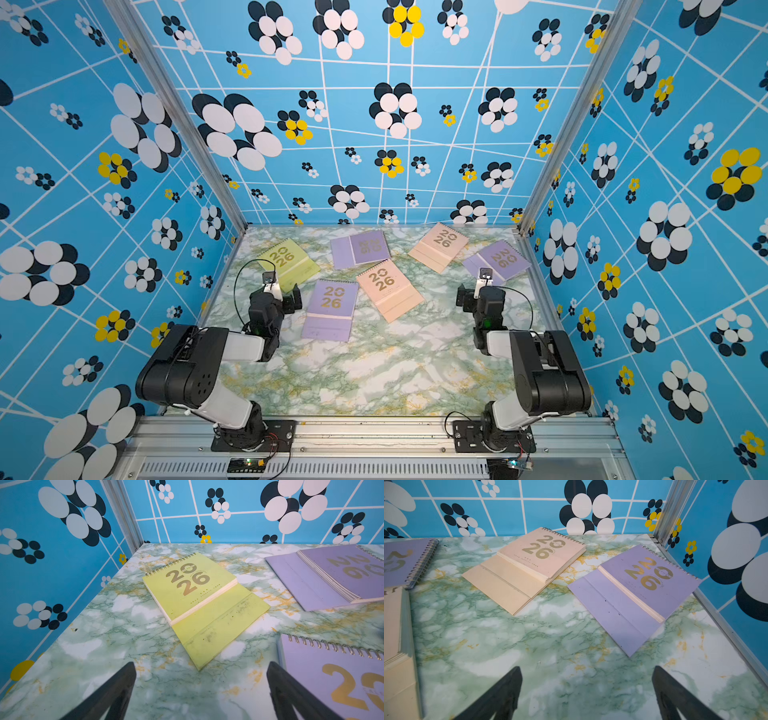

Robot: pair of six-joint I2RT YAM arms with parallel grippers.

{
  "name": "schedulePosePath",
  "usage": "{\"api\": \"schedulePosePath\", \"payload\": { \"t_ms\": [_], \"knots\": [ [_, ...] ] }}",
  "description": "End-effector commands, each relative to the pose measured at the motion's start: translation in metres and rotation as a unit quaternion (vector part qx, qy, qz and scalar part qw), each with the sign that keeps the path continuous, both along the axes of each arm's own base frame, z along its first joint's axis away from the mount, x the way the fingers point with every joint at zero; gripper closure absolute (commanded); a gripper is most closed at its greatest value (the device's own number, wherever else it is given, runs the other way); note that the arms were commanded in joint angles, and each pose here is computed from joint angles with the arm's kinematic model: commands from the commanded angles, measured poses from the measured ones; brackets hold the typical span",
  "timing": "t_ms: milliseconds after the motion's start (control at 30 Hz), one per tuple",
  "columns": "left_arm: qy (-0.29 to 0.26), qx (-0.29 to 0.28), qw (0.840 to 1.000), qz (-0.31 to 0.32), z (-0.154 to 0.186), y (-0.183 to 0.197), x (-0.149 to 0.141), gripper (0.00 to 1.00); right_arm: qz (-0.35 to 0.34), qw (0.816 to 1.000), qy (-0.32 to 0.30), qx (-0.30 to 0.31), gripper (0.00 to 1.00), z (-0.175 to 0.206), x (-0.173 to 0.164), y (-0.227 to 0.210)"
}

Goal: Stack the calendars
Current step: Move the calendar to the center of the board.

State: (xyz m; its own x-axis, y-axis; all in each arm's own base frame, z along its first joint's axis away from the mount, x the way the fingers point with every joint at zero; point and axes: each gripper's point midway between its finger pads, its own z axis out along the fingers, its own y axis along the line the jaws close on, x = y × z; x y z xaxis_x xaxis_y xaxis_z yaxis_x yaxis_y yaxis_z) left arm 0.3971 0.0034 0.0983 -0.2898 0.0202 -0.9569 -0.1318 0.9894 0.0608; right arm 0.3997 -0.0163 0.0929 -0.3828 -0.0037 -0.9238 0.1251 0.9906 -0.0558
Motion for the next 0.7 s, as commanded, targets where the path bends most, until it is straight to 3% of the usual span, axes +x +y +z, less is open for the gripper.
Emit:
{"api": "schedulePosePath", "payload": {
  "t_ms": [0,667],
  "knots": [
    [-0.002,0.003,1.0,-0.001,0.0025,0.0034,-0.0033,0.01,0.002,1.0,0.004,0.009,0.01,-0.0023,-0.0049,-0.0002],
    [0.007,-0.023,1.0,-0.02,-0.0009,0.0055,-0.0015,0.01,0.001,1.0,0.003,0.01,0.01,-0.0016,-0.0043,-0.0007]
  ]
}}
